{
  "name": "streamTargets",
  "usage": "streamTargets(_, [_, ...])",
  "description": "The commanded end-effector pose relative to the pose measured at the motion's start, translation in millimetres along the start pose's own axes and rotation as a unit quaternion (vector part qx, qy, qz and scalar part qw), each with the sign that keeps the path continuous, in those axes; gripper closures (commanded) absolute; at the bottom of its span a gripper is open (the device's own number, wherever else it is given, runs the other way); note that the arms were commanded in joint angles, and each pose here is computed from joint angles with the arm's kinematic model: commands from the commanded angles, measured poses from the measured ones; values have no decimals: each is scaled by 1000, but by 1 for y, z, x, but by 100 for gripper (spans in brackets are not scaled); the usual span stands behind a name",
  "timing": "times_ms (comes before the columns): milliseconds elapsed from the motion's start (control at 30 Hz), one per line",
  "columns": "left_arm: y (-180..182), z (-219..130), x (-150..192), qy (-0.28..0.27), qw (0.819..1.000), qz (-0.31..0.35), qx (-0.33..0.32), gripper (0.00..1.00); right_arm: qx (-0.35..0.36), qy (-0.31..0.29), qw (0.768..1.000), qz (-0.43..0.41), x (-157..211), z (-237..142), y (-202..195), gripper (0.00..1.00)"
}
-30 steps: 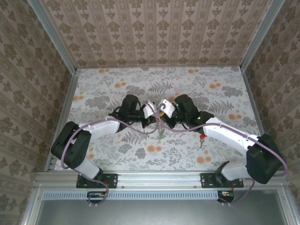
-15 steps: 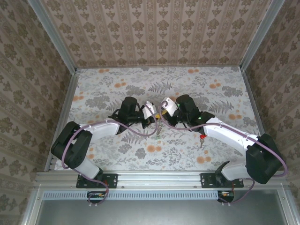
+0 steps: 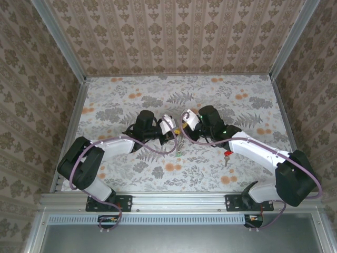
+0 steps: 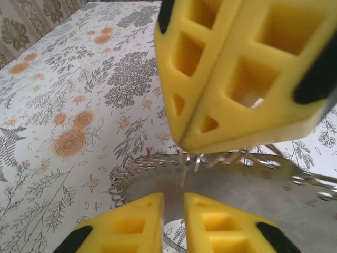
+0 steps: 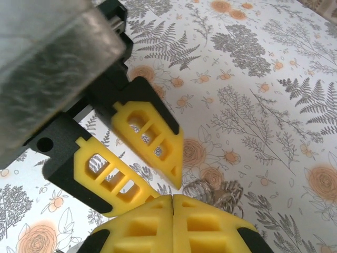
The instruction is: Put the keys on the keyring
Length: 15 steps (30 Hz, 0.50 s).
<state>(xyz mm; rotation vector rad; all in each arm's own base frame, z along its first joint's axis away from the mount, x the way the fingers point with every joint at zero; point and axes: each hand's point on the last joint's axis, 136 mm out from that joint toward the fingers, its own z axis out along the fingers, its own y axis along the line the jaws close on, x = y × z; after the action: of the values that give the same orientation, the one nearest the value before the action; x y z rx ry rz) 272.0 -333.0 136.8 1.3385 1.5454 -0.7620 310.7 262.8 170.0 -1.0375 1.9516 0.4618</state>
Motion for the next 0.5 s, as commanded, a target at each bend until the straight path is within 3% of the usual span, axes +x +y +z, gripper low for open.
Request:
streamTargets(0, [0, 0, -7, -1, 1000, 2, 1, 80, -24, -29, 999, -20, -21, -6, 7, 100])
streamTargets(467, [-7, -2, -17, -6, 1000, 10, 28, 71, -20, -28, 999, -27, -23, -7, 8, 100])
